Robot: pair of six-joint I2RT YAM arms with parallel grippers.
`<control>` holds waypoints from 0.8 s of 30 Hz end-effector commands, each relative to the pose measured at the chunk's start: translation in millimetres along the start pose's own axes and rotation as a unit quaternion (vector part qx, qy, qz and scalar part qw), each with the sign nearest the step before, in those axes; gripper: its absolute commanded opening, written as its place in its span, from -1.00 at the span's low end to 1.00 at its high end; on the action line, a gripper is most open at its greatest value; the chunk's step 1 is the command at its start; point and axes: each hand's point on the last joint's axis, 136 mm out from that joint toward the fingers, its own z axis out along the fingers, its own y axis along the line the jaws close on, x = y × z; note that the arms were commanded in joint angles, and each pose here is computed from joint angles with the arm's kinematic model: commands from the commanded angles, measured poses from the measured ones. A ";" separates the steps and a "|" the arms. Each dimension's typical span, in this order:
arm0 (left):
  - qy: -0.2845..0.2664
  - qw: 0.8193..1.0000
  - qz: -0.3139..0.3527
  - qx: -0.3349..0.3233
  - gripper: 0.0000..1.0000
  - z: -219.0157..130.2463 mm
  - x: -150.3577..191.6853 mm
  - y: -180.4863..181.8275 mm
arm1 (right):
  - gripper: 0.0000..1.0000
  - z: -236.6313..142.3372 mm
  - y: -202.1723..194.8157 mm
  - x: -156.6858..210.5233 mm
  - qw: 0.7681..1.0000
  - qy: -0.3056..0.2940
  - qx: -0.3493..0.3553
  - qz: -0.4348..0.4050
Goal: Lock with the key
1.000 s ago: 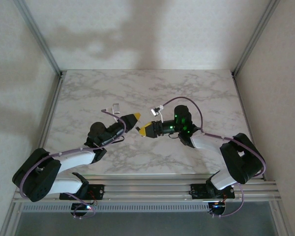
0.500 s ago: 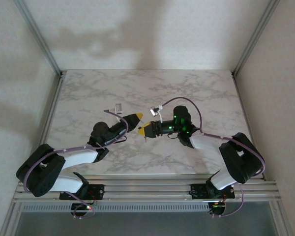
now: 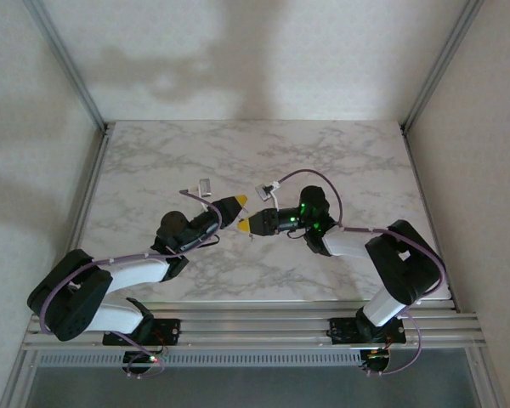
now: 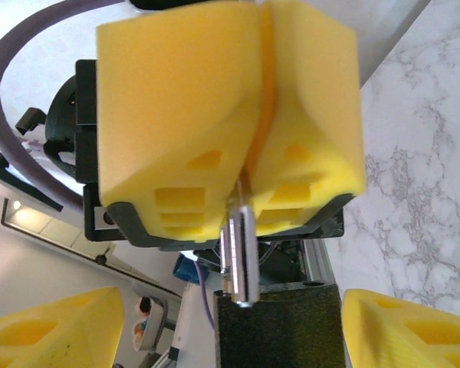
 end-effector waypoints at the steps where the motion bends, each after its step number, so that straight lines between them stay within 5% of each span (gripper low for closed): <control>1: -0.020 0.999 0.016 0.031 -1.00 0.9 -8.8 -18.8 | 0.47 -1.5 22.2 3.7 0.999 0.011 -0.025 -0.024; 24: -0.014 0.999 0.015 0.025 -1.00 -3.0 -5.1 -15.7 | 0.34 -23.1 31.7 -2.3 0.998 -0.012 0.019 -0.056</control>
